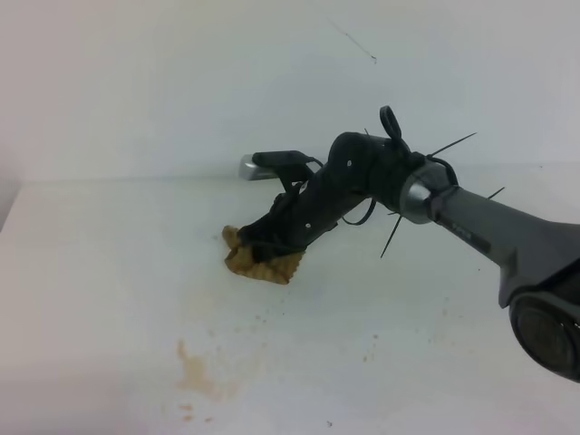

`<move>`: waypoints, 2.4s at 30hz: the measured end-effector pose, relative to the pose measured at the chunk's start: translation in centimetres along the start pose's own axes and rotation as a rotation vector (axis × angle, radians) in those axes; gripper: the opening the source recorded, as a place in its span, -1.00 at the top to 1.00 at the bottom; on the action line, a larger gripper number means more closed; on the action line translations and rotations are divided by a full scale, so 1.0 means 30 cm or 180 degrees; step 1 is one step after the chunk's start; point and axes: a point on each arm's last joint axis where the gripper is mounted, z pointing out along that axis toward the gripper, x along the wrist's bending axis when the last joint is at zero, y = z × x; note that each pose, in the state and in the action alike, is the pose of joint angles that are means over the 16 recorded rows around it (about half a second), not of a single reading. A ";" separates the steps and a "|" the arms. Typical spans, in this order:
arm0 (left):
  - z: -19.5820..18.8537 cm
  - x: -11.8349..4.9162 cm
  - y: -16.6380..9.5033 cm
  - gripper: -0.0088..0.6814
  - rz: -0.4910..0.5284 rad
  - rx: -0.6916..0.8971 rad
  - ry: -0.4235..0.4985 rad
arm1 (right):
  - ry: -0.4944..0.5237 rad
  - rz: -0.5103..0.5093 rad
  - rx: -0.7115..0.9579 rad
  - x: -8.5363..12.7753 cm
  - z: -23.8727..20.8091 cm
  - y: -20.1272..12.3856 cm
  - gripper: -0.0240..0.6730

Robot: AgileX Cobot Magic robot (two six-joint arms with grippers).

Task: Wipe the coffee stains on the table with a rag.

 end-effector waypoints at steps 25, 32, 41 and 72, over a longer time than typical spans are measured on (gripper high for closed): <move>-0.001 -0.006 0.002 0.98 0.0021 0.0024 -0.0089 | 0.0162 -0.0412 0.0686 0.228 0.024 -0.076 0.94; -0.001 -0.009 0.002 0.98 0.0033 0.0033 -0.0145 | -0.0205 -0.0421 0.0480 0.137 -0.089 -0.013 0.94; -0.001 -0.010 0.002 0.98 0.0035 0.0035 -0.0154 | -0.0571 -0.0635 -0.0049 0.083 -0.282 0.046 0.94; -0.001 -0.010 0.002 0.98 0.0035 0.0028 -0.0154 | -0.1193 -0.0106 -0.0536 -0.159 -0.493 -0.371 0.32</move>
